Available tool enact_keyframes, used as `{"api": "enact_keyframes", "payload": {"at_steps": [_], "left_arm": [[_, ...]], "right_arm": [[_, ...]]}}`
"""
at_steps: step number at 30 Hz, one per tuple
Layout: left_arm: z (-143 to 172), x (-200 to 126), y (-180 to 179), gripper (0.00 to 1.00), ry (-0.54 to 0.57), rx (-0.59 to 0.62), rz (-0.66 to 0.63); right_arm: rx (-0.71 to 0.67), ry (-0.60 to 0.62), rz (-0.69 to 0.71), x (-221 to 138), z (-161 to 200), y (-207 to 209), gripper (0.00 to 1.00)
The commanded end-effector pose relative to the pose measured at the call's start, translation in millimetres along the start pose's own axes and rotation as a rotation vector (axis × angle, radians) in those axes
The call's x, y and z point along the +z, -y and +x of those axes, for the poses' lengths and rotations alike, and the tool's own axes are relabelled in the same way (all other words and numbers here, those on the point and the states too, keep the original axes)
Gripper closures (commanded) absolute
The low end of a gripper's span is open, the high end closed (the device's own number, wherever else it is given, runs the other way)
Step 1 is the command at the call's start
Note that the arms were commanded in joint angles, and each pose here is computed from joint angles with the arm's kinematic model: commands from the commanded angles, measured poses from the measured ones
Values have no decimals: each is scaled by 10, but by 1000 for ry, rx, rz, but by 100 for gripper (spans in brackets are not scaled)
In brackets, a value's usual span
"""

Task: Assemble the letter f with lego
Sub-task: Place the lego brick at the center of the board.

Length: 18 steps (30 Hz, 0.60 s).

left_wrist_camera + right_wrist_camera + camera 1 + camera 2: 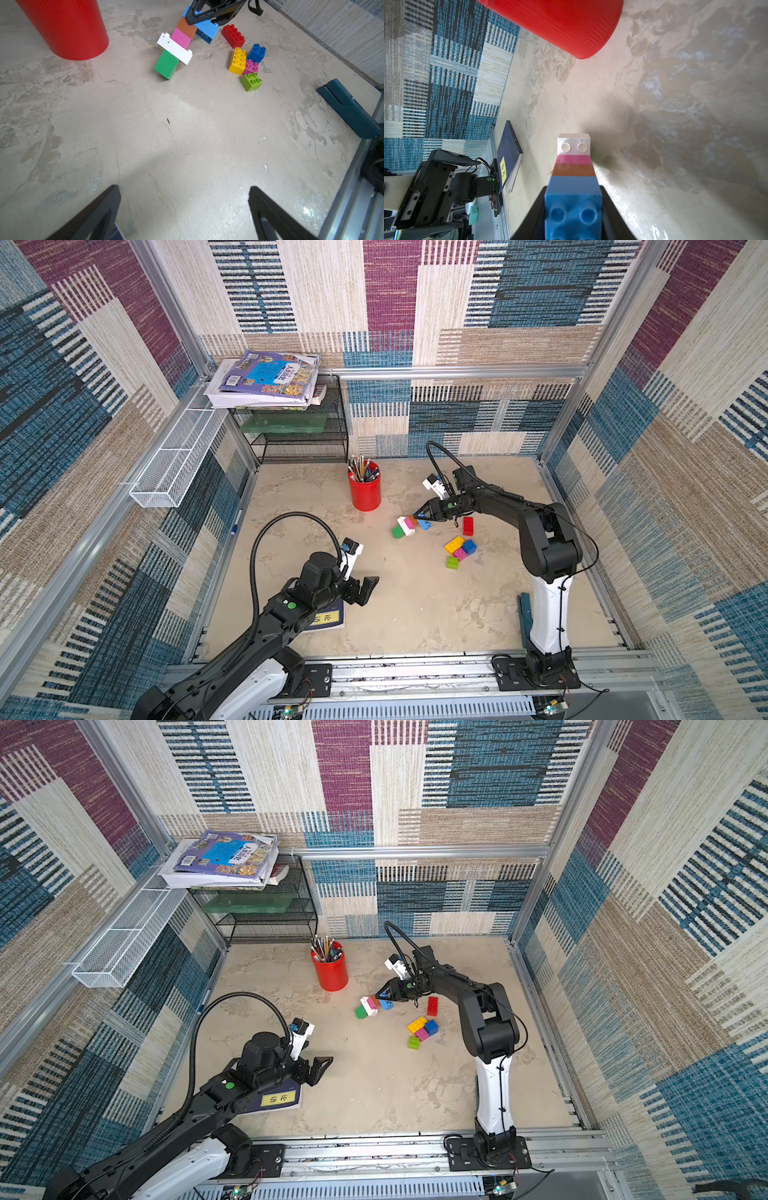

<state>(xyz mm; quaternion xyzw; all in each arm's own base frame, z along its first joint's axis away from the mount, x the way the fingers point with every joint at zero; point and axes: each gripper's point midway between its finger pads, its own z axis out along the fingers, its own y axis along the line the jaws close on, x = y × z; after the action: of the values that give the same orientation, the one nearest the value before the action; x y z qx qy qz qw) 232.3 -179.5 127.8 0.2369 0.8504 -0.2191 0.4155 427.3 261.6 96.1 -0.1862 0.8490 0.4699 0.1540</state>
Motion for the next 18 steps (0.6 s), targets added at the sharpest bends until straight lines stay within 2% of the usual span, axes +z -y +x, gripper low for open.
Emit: {"api": "enact_keyframes", "payload": {"at_steps": [1, 10, 18], "left_arm": [[-56, -7, -5, 1, 17, 4, -6], [-57, -7, -5, 1, 18, 5, -6], [-54, -5, -5, 1, 16, 4, -6]], "right_arm": [[-33, 18, -27, 2, -72, -29, 62], [-16, 4, -31, 28, -62, 31, 56], [2, -17, -25, 69, -14, 112, 54]]}}
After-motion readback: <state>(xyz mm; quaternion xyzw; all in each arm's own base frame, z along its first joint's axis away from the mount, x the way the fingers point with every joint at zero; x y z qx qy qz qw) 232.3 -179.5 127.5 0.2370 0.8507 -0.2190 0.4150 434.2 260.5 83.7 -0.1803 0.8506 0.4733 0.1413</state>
